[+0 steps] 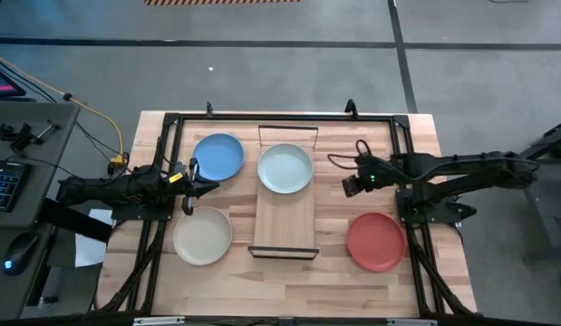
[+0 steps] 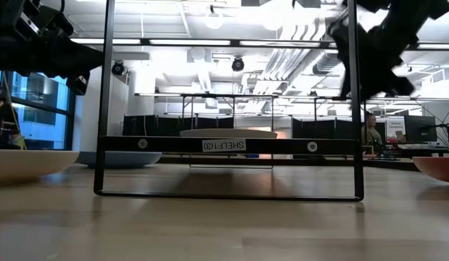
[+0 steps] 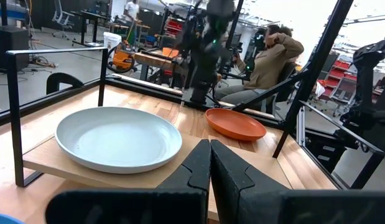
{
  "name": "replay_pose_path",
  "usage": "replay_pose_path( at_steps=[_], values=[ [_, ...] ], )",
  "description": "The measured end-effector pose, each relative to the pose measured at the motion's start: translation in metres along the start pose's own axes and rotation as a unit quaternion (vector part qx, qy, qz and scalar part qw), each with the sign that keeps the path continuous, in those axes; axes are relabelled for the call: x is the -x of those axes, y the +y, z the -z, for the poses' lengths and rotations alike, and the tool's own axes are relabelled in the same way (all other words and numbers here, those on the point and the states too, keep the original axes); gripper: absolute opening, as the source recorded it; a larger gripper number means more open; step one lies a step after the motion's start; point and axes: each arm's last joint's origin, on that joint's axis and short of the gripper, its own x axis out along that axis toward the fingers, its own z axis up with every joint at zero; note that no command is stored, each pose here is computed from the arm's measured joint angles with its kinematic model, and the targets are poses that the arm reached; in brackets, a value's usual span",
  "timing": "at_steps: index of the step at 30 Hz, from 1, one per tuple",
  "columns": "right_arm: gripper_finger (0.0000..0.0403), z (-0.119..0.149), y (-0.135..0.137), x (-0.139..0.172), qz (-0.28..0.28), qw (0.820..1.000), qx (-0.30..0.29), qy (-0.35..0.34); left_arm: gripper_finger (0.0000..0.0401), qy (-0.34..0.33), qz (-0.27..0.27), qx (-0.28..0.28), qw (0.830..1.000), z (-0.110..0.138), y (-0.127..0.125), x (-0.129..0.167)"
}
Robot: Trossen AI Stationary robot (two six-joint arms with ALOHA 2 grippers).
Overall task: Place and stack plates onto a shelf
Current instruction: Put the blue plate on the shelf
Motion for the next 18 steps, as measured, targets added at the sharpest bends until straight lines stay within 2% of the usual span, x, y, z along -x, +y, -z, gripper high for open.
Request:
replay_pose_path(
  at_steps=[3, 6, 9, 11, 15, 18],
  values=[
    [0.0119, -0.006, 0.012, 0.015, -0.070, 0.992, 0.063, -0.080, 0.0001, 0.000, 0.000, 0.000, 1.000, 0.000, 0.000, 0.000],
    [0.0119, -0.011, 0.022, 0.029, -0.134, 0.973, 0.128, -0.141, 0.0001, 0.000, -0.001, -0.001, 1.000, 0.000, 0.000, 0.000],
    [0.0119, -0.016, 0.028, 0.040, -0.171, 0.953, 0.167, -0.187, 0.0001, -0.007, -0.018, -0.015, 1.000, -0.001, 0.001, 0.000],
    [0.0119, -0.017, 0.029, 0.044, -0.177, 0.941, 0.198, -0.207, 0.0001, -0.015, -0.021, -0.014, 1.000, -0.002, 0.001, 0.000],
    [0.0119, -0.021, 0.034, 0.048, -0.194, 0.924, 0.225, -0.241, 0.0001, -0.074, -0.013, 0.031, 0.997, -0.013, -0.001, 0.001],
    [0.0119, -0.023, 0.035, 0.048, -0.193, 0.923, 0.219, -0.250, 0.0001, -0.178, -0.004, 0.079, 0.981, -0.032, -0.004, 0.006]
  ],
)
